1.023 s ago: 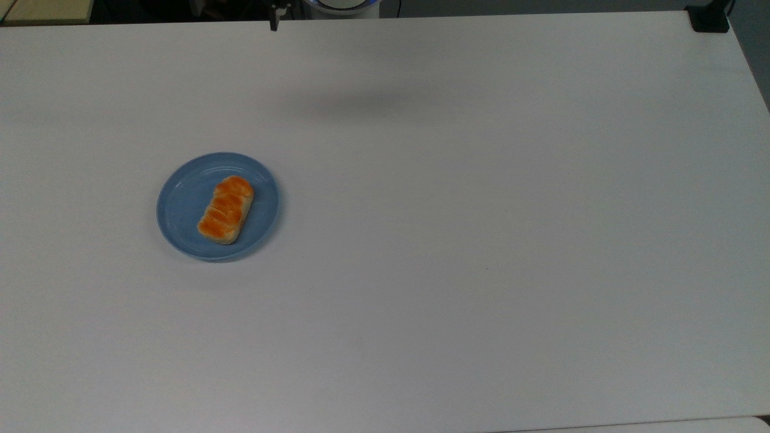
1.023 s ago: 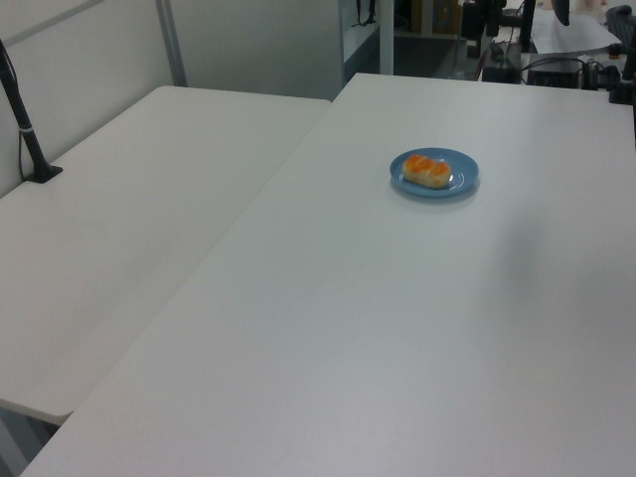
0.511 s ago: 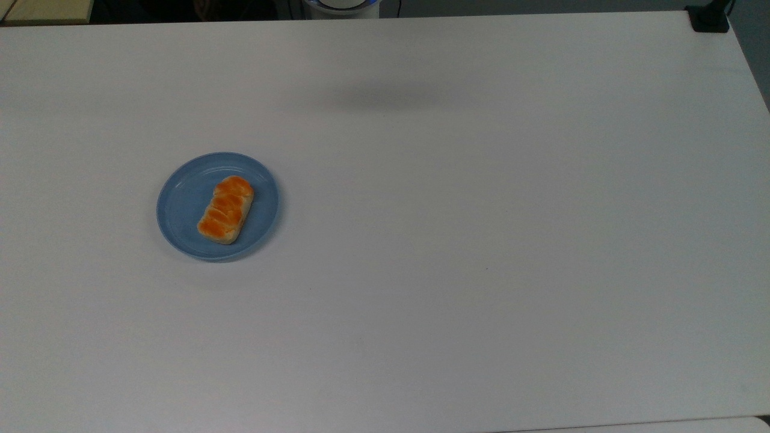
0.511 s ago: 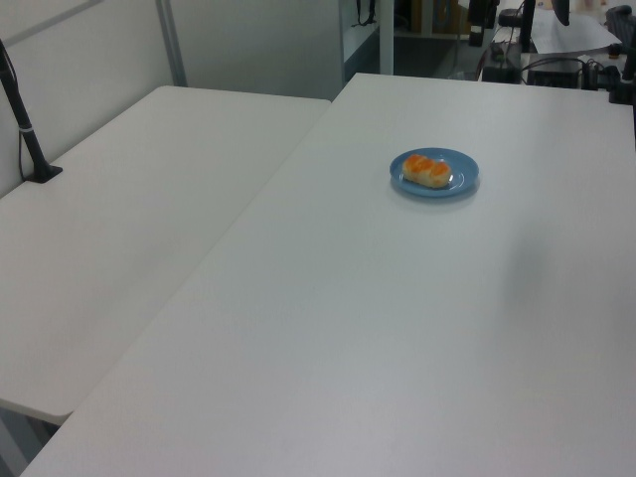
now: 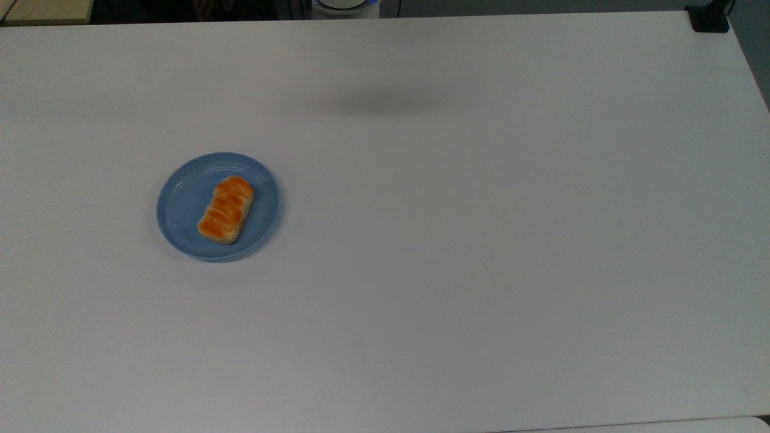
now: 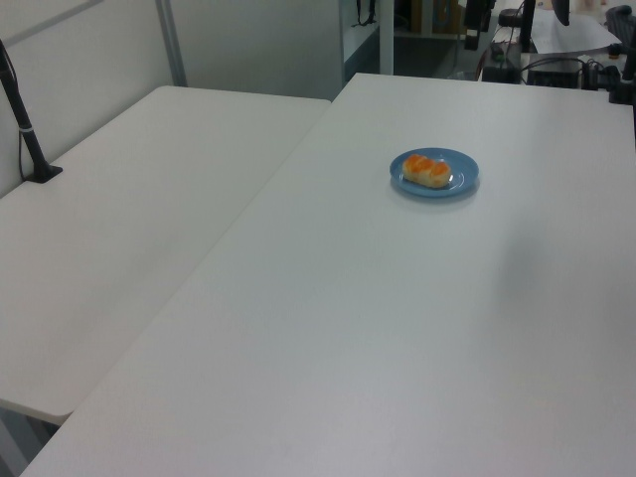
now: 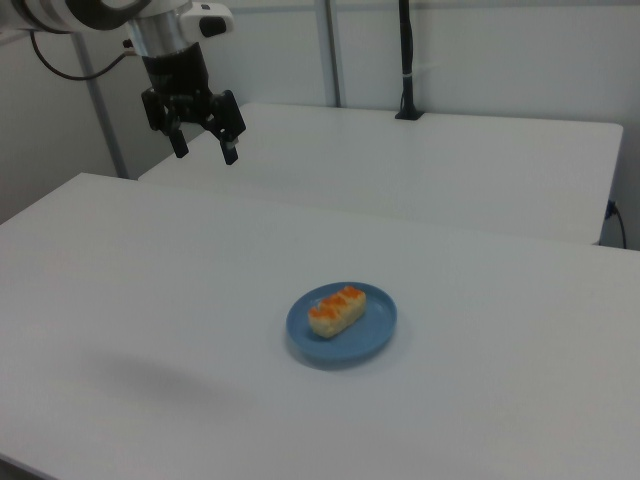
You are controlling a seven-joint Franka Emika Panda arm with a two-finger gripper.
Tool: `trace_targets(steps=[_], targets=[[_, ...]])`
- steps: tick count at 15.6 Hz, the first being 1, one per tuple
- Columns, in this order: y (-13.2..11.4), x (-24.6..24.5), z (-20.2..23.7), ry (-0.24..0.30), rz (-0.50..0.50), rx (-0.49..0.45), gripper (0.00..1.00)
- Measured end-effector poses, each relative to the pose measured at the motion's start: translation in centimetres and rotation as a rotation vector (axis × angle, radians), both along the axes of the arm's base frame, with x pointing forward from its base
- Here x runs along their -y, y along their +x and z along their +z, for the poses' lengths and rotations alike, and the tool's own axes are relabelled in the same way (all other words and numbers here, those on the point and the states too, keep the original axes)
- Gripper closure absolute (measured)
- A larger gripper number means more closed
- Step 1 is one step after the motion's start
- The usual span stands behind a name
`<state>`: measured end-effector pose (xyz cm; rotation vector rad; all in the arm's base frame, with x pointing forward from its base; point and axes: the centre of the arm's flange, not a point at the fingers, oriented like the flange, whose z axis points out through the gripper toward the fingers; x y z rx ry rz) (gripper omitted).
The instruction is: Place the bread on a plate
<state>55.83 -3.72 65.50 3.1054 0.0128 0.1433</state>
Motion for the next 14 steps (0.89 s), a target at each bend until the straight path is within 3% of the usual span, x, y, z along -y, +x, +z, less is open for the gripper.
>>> trace_targets(steps=[3, 7, 14], targets=[[0.0, 0.3, -0.1, 0.001, -0.021, 0.003, 0.00], [0.0, 0.6, -0.1, 0.016, -0.169, 0.008, 0.00], [-0.2, 2.2, -0.1, 0.014, -0.183, 0.008, 0.00]])
